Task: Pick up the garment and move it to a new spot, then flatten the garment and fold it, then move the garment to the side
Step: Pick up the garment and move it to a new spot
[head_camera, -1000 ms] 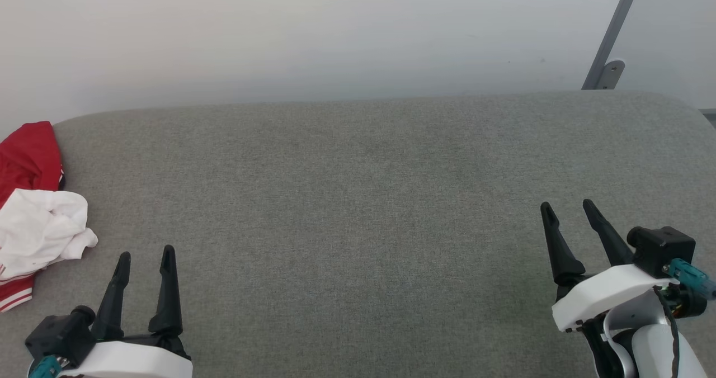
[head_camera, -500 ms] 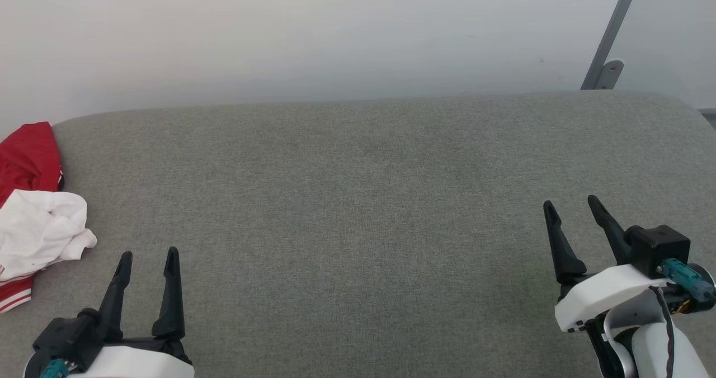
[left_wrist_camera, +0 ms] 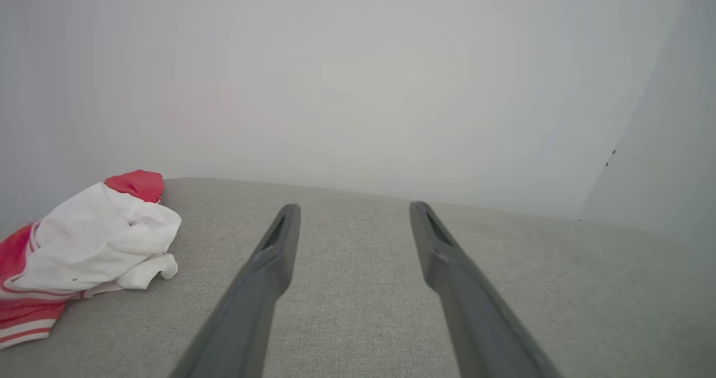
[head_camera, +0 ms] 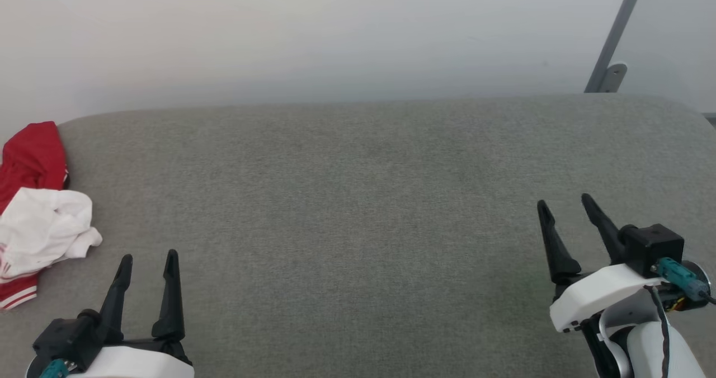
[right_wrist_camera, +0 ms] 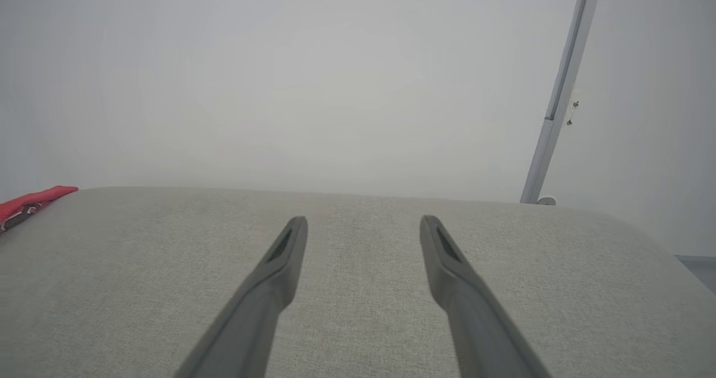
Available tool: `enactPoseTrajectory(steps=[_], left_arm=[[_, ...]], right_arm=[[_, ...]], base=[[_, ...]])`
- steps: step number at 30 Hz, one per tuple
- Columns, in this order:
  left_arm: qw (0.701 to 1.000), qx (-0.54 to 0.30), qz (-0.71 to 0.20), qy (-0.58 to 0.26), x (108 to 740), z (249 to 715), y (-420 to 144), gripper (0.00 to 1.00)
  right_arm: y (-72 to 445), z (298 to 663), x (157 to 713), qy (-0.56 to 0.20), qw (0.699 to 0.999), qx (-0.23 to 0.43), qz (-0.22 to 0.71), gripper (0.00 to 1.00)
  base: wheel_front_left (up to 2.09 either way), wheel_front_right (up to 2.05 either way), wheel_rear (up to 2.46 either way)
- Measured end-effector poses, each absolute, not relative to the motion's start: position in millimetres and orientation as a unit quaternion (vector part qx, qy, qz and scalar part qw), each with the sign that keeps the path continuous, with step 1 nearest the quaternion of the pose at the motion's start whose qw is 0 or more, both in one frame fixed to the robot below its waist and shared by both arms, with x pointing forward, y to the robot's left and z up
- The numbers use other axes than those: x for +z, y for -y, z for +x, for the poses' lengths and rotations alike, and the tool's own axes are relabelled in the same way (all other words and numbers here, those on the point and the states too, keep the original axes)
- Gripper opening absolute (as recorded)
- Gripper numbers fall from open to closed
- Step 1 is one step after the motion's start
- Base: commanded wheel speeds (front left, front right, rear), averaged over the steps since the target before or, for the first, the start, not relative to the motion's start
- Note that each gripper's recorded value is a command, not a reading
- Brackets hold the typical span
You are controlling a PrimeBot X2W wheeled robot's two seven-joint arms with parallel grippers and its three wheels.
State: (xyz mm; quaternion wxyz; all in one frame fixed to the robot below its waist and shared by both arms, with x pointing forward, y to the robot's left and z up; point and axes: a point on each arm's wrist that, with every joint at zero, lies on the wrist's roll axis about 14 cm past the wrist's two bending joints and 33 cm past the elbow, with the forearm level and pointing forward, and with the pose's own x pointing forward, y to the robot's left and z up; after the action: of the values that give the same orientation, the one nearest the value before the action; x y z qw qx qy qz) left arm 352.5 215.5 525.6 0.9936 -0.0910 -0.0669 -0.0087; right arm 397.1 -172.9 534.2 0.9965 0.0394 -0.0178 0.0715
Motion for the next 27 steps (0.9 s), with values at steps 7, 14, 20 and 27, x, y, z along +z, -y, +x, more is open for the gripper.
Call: enactPoseTrajectory(steps=[7, 14, 20, 27], left_arm=[[0.992, 0.054, -0.093, 0.067, 526, 340, -250, 1.0], [0.984, 0.135, -0.1, 0.067, 525, 309, -296, 1.0], [0.972, 0.204, -0.096, 0.066, 523, 267, -334, 1.0], [0.955, 0.275, -0.09, 0.071, 523, 216, -366, 1.0]], right_arm=[[141, 403, 536, 0.016, 0.992, 0.119, 0.039, 1.0], [96, 409, 539, 0.016, 0.982, 0.183, 0.039, 1.0], [47, 410, 539, 0.011, 0.968, 0.248, 0.038, 1.0], [-10, 402, 541, 0.008, 0.946, 0.323, 0.037, 1.0]], base=[[0.0, 0.0, 0.0], [0.0, 0.0, 0.0], [0.0, 0.0, 0.0], [0.0, 0.0, 0.0]])
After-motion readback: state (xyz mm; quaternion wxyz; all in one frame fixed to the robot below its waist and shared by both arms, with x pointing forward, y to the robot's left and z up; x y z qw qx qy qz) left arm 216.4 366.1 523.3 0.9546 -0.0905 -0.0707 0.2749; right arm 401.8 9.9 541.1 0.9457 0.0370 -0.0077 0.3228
